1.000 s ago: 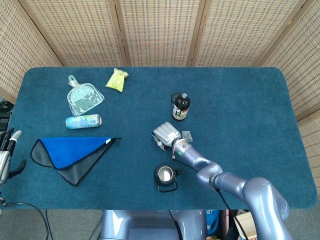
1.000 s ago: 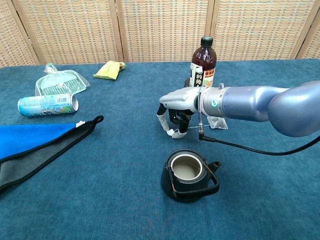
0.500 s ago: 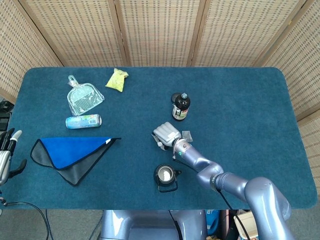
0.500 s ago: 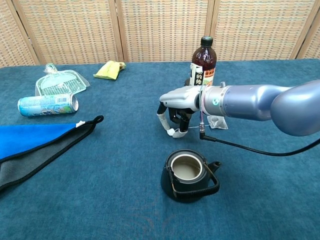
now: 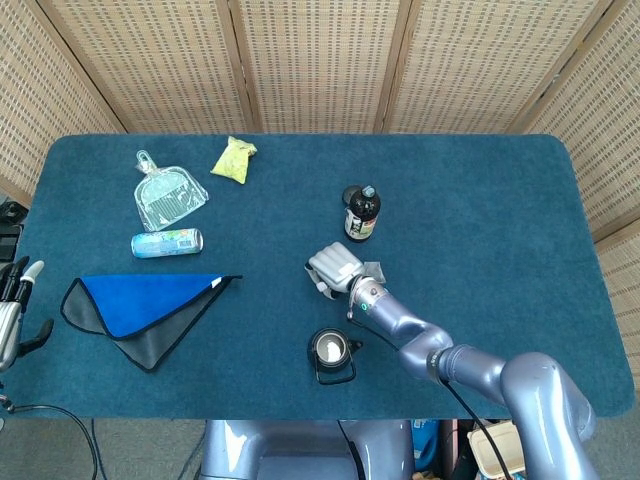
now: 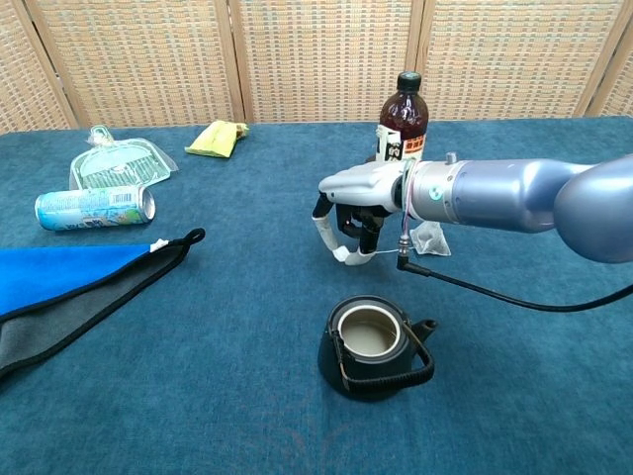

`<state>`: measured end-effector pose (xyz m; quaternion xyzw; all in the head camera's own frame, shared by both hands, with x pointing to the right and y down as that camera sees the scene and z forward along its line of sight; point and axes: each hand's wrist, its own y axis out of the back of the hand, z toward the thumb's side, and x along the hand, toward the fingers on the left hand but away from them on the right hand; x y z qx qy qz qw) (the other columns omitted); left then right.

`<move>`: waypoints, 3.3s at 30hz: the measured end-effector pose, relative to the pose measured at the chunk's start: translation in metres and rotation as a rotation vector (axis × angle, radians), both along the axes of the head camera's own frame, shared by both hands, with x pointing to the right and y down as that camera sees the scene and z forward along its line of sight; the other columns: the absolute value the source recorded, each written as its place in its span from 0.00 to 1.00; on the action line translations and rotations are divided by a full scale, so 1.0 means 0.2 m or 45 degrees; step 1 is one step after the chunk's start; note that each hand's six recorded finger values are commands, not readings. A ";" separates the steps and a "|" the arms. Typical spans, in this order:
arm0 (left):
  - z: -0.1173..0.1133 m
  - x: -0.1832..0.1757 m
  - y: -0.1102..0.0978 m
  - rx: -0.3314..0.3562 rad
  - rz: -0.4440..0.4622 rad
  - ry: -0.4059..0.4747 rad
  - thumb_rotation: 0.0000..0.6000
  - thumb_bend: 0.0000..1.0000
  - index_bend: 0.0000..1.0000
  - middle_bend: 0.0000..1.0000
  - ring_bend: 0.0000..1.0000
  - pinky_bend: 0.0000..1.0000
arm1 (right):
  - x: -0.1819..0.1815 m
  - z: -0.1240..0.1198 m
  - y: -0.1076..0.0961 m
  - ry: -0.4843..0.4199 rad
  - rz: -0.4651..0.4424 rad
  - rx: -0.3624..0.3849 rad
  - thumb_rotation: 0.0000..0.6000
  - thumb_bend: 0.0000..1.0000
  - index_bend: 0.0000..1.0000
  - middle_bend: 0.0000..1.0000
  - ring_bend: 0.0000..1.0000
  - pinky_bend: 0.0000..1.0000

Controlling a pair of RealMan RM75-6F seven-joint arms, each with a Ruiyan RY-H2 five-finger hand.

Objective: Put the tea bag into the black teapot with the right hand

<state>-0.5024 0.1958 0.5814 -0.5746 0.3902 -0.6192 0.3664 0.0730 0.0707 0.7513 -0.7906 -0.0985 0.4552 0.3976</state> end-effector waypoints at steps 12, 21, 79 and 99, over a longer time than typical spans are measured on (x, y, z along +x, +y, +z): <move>-0.02 0.01 0.00 0.015 0.006 0.005 1.00 0.38 0.04 0.00 0.00 0.00 | 0.08 -0.18 -0.03 -0.115 0.057 0.002 1.00 0.44 0.55 0.92 0.94 0.94; -0.03 0.02 0.00 0.017 0.009 0.005 1.00 0.38 0.04 0.00 0.00 0.00 | 0.21 -0.35 -0.07 -0.202 0.131 0.025 1.00 0.44 0.56 0.92 0.94 0.94; -0.04 0.04 0.01 0.009 0.007 0.014 1.00 0.38 0.04 0.00 0.00 0.00 | 0.36 -0.98 0.01 -0.707 0.123 0.005 1.00 0.44 0.57 0.92 0.94 0.94; -0.05 0.04 0.02 0.010 0.008 0.022 1.00 0.38 0.04 0.00 0.00 0.00 | 0.47 -1.04 0.12 -0.697 0.127 -0.018 1.00 0.44 0.57 0.92 0.94 0.94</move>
